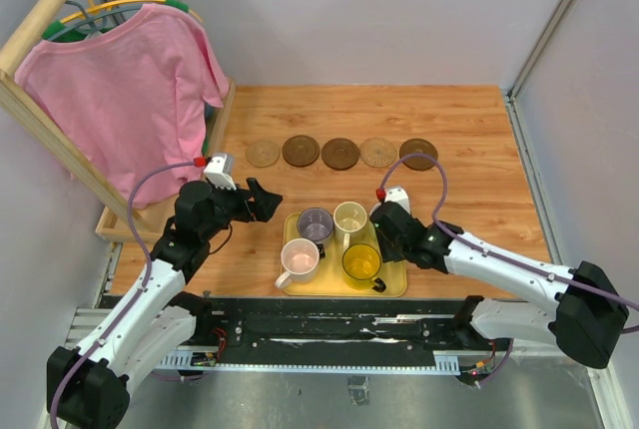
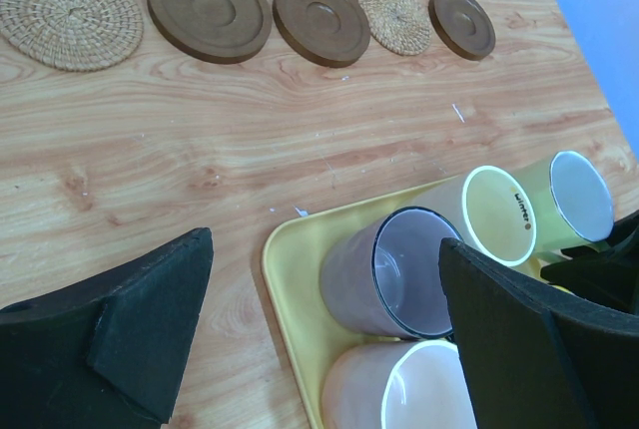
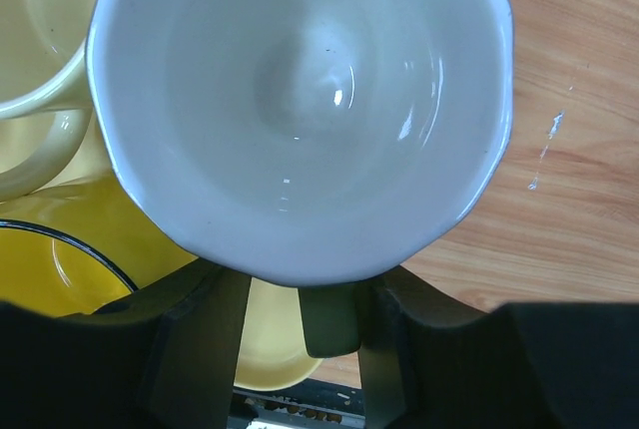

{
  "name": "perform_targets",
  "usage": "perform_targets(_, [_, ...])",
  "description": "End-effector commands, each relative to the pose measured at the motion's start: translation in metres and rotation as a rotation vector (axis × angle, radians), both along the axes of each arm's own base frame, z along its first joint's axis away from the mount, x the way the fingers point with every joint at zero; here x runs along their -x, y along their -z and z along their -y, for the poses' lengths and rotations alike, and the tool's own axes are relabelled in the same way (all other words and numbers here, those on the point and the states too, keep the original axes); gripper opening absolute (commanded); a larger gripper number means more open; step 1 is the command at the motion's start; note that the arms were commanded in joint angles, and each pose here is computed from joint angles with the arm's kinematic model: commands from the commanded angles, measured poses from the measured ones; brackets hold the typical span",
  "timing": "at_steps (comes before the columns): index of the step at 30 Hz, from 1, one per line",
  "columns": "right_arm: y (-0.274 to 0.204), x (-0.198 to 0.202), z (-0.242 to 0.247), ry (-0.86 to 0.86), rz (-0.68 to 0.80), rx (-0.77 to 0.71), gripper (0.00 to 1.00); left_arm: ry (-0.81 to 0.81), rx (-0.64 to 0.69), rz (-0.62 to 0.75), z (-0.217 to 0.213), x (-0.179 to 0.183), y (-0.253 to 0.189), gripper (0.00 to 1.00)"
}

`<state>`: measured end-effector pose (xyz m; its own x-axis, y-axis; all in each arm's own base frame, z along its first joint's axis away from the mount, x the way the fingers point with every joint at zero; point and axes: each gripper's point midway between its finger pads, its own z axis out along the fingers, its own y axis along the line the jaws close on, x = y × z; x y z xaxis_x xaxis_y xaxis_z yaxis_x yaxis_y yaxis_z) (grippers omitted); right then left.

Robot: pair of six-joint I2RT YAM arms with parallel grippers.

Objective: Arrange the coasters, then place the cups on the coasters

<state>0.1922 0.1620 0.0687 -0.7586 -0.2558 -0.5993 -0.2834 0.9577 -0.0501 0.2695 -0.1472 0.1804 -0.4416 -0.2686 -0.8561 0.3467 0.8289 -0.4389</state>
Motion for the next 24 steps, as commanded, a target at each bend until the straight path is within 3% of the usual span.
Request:
perform_targets(1, [0.0059,-0.0015,0.0050,-0.002,-0.006,0.027,0.44,-0.010,0.002,0.006,-0.0007,-0.0006,0.0019,0.99])
perform_targets(24, [0.0001,-0.0096,0.0009,-0.011,0.001,0.037,0.39,-0.020,0.004,0.003,-0.0020,-0.0005,0.0031,0.99])
